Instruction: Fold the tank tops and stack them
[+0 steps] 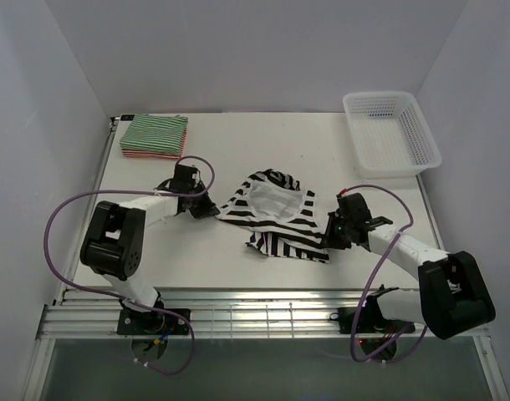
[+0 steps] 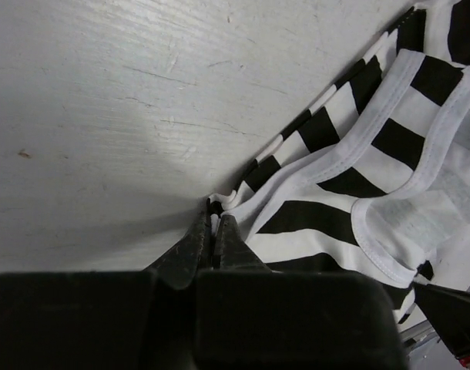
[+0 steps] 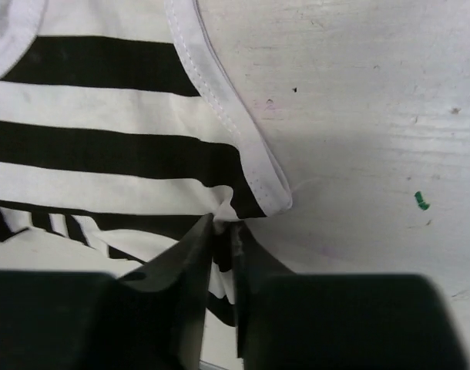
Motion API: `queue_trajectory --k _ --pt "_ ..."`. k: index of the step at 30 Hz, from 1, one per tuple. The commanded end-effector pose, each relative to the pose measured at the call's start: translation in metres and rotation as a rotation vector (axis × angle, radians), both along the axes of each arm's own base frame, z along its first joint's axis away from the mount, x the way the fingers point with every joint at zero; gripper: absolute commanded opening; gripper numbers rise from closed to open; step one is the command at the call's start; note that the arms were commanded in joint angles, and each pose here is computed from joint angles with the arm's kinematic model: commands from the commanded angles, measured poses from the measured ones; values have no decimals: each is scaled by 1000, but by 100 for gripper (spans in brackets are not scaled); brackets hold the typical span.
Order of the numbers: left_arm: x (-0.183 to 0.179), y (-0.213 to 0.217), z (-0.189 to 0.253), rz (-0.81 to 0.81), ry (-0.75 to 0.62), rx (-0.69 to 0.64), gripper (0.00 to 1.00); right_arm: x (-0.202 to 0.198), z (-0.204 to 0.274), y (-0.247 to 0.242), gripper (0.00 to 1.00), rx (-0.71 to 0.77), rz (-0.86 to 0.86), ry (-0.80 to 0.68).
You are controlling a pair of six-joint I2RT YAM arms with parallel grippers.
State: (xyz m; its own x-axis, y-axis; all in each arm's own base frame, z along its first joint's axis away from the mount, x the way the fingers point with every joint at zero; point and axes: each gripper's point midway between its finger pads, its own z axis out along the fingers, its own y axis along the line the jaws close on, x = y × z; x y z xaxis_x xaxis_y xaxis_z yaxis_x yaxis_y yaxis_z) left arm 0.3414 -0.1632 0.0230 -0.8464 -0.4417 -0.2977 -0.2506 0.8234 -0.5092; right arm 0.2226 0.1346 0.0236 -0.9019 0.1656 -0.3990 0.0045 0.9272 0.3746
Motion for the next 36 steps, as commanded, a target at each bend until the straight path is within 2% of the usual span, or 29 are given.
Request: queue_trajectory --k 1,4,5,8,9,11,12,14,16,20,23,26,29,33,34,35,36 --pt "11 -4 40 -17 -124 -18 0 21 12 -7 8 -87 -48 -69" --pt "20 -8 98 -16 -282 -65 0 49 67 -6 8 -122 -40 -255" --pt "20 -8 131 -16 -369 -88 0 53 83 -4 8 -119 -26 -301" --pt "16 -8 184 -6 -503 -126 0 65 165 13 8 -15 55 -538" --pt "10 -5 218 4 -591 -150 0 64 208 20 8 44 76 -640" --pt "1 -1 251 14 -675 -168 0 55 250 31 8 122 149 -745" --pt "-9 3 292 15 -773 -192 0 47 277 29 8 148 157 -815" --pt "-24 7 329 10 -851 -203 0 36 327 25 8 173 167 -927" --pt "-49 13 386 1 -978 -235 0 17 378 17 8 184 188 -1042" --pt "-97 26 471 -18 -1187 -277 0 -27 456 12 8 250 270 -1224" --pt "-125 35 516 -17 -1294 -297 0 -60 500 11 8 309 338 -1335" --pt "-132 40 535 -4 -1340 -294 0 -68 518 8 8 312 342 -1396" --pt "-105 43 525 45 -1297 -243 0 -46 517 0 8 259 253 -1386" --pt "-33 49 466 164 -1099 -94 0 27 468 11 8 143 174 -1216" --pt "-2 45 432 176 -1006 -36 0 48 447 11 8 97 139 -1160" --pt "14 44 412 183 -954 -6 0 67 432 9 8 44 108 -1120" --pt "44 40 363 179 -840 46 0 101 396 11 8 -25 77 -1025"
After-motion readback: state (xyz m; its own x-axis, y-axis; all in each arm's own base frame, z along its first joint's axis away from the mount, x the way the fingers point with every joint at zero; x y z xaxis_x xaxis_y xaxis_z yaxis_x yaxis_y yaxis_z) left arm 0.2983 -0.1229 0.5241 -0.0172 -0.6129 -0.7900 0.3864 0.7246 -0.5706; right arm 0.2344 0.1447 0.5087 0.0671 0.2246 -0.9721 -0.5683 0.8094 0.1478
